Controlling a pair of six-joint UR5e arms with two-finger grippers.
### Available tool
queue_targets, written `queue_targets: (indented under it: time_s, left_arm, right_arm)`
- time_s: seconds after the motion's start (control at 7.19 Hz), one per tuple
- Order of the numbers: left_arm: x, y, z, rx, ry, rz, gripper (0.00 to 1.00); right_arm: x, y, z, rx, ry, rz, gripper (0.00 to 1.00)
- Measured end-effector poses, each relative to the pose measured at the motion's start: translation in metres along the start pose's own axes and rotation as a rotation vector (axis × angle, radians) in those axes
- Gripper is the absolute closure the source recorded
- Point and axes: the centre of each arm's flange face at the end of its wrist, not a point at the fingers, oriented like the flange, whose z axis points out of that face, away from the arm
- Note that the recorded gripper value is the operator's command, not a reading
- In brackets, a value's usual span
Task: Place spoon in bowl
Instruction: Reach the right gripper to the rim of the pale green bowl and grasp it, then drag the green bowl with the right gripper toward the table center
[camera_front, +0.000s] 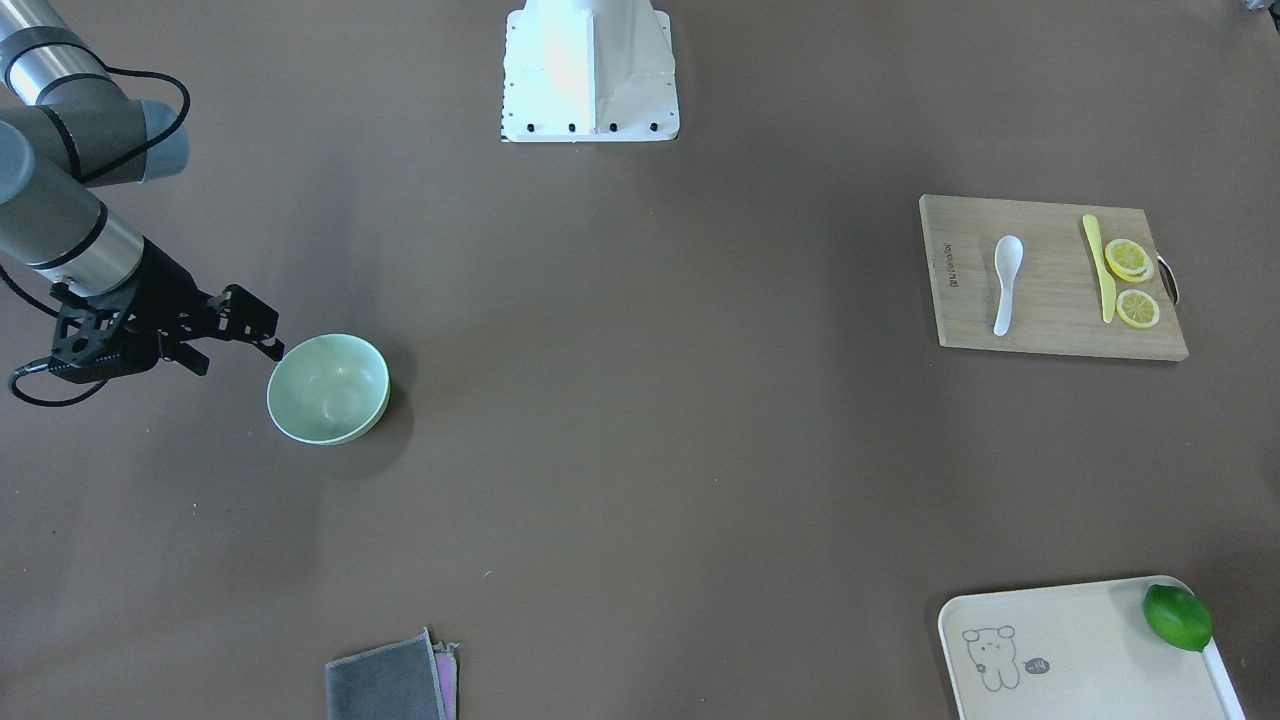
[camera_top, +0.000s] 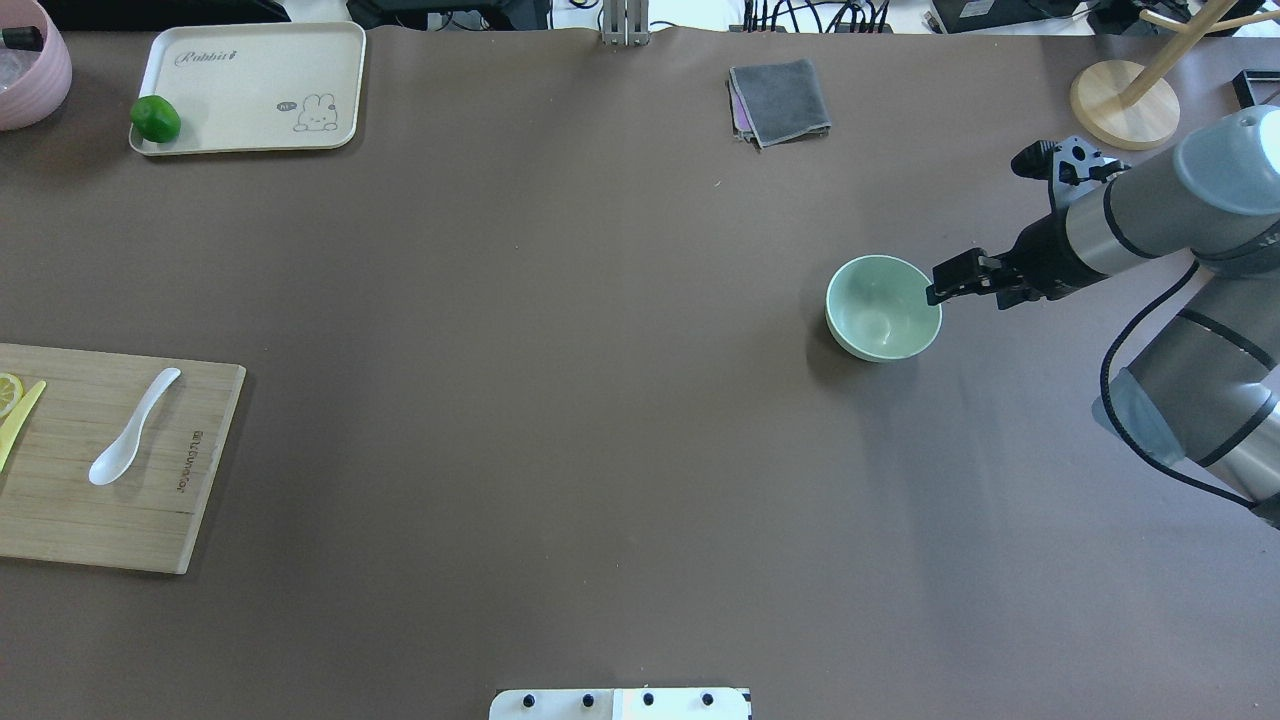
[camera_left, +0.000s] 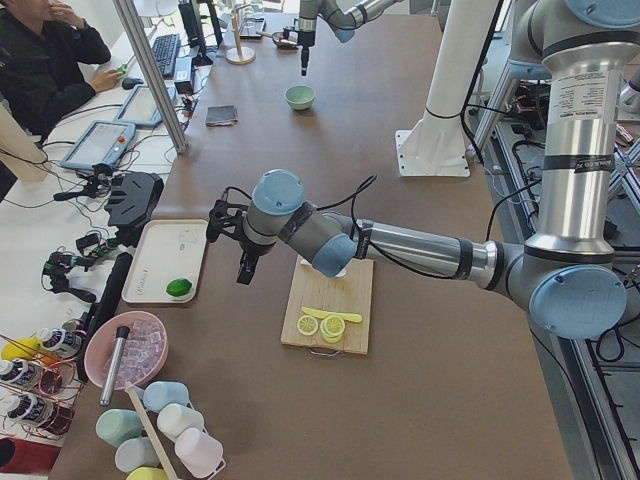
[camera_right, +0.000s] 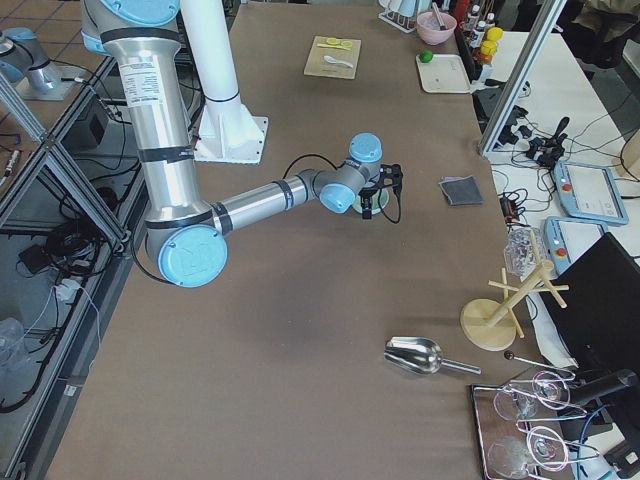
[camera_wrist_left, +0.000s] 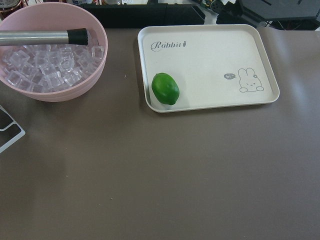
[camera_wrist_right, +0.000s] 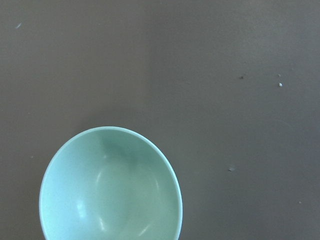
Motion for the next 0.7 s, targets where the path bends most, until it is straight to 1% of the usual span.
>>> queue_targets:
  time_s: [0.42,0.56,0.7]
  left_arm:
    - [0.003,-0.005,-0.001,0.005,0.002,0.006,0.02]
    - [0.004,-0.005,-0.001,0.007,0.003,0.008,0.02]
    - [0.004,-0.005,-0.001,0.007,0.004,0.009,0.02]
  right_arm:
    - [-0.006,0.002,0.032,-0.026,0.029,0.000,0.01]
    - [-0.011,0.005,0.040,-0.037,0.030,-0.008,0.30]
    - [-0.016,0.007,0.046,-0.044,0.030,-0.014,0.72]
